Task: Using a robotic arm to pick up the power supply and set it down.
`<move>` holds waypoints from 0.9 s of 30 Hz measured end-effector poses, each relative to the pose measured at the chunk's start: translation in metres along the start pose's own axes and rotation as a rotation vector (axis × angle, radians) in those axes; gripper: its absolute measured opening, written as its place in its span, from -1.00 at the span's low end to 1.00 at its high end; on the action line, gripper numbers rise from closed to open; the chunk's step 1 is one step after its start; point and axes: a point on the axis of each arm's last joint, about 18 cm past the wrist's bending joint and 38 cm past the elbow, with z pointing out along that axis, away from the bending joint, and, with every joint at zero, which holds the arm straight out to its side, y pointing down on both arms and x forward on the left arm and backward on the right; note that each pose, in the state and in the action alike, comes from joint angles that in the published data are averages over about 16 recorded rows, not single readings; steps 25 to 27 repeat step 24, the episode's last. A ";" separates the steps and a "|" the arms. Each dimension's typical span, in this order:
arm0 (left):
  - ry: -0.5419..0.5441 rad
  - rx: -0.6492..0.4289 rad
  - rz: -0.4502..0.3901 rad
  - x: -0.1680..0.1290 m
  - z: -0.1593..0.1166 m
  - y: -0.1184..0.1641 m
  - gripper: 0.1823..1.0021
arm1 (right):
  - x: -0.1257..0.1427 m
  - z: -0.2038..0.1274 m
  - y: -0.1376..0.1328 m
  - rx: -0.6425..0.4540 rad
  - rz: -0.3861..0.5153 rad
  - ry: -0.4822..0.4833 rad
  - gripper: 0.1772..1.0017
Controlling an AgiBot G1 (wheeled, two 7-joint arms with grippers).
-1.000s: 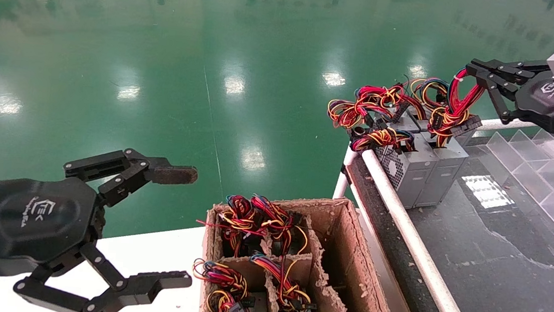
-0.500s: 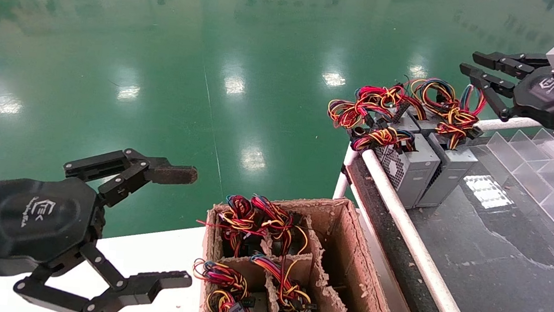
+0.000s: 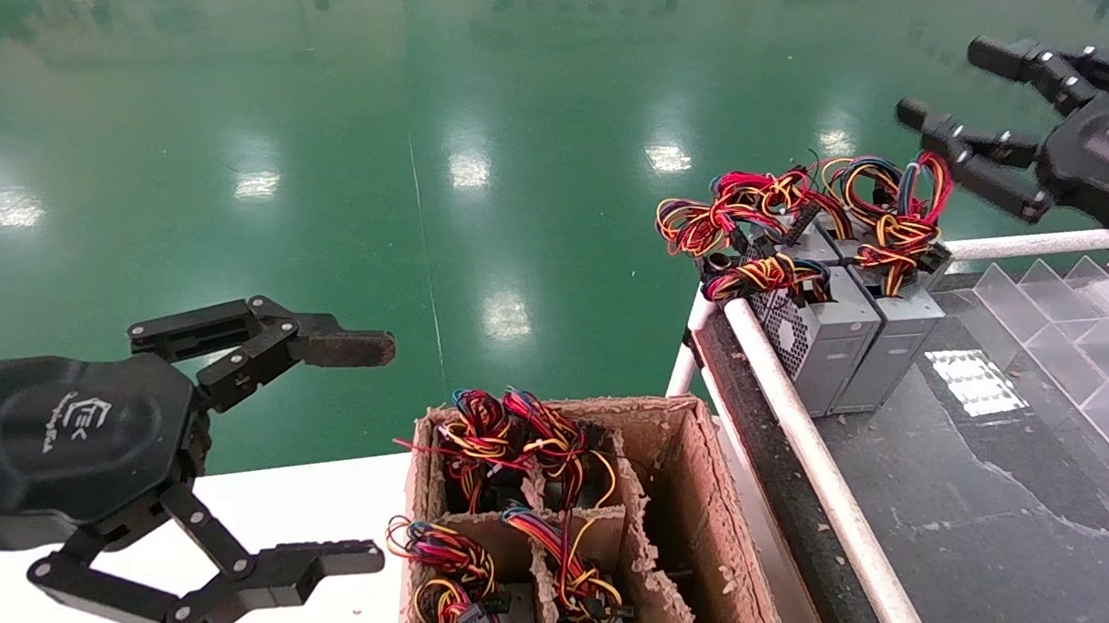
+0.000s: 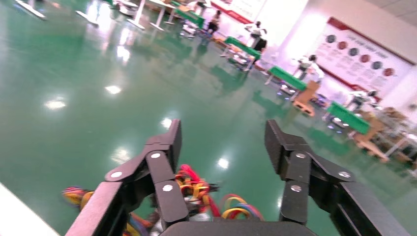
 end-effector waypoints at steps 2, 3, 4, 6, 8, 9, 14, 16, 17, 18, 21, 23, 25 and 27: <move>0.000 0.000 0.000 0.000 0.000 0.000 1.00 | -0.005 -0.001 -0.002 0.009 0.009 -0.019 -0.05; 0.000 0.000 0.000 0.000 0.000 0.000 1.00 | -0.008 -0.002 -0.003 0.014 0.014 -0.029 0.01; 0.000 0.000 0.000 0.000 0.000 0.000 1.00 | -0.011 -0.002 -0.003 0.019 0.020 -0.040 0.08; 0.000 0.000 0.000 0.000 0.000 0.000 1.00 | -0.017 -0.003 -0.005 0.028 0.030 -0.061 0.18; 0.000 0.000 0.000 0.000 0.000 0.000 1.00 | -0.023 -0.005 -0.007 0.037 0.041 -0.084 0.28; 0.000 0.000 0.000 0.000 0.000 0.000 1.00 | -0.026 -0.006 -0.008 0.042 0.046 -0.095 0.34; 0.000 0.000 0.000 0.000 0.000 0.000 1.00 | -0.042 -0.009 -0.013 0.063 0.074 -0.154 0.57; 0.000 0.000 0.000 0.000 0.000 0.000 1.00 | -0.049 -0.011 -0.015 0.070 0.086 -0.178 0.66; 0.000 0.000 0.000 0.000 0.000 0.000 1.00 | -0.052 -0.012 -0.016 0.074 0.092 -0.191 0.71; 0.000 0.000 0.000 0.000 0.000 0.000 1.00 | -0.053 -0.012 -0.016 0.076 0.094 -0.197 0.72; 0.000 0.000 0.000 0.000 0.000 0.000 1.00 | -0.059 -0.014 -0.018 0.081 0.103 -0.216 0.77; 0.000 0.000 0.000 0.000 0.000 0.000 1.00 | -0.062 -0.015 -0.019 0.085 0.109 -0.228 0.82; 0.000 0.000 0.000 0.000 0.000 0.000 1.00 | -0.064 -0.015 -0.019 0.086 0.112 -0.235 0.83; 0.000 0.000 0.000 0.000 0.000 0.000 1.00 | -0.064 -0.015 -0.019 0.086 0.112 -0.235 0.83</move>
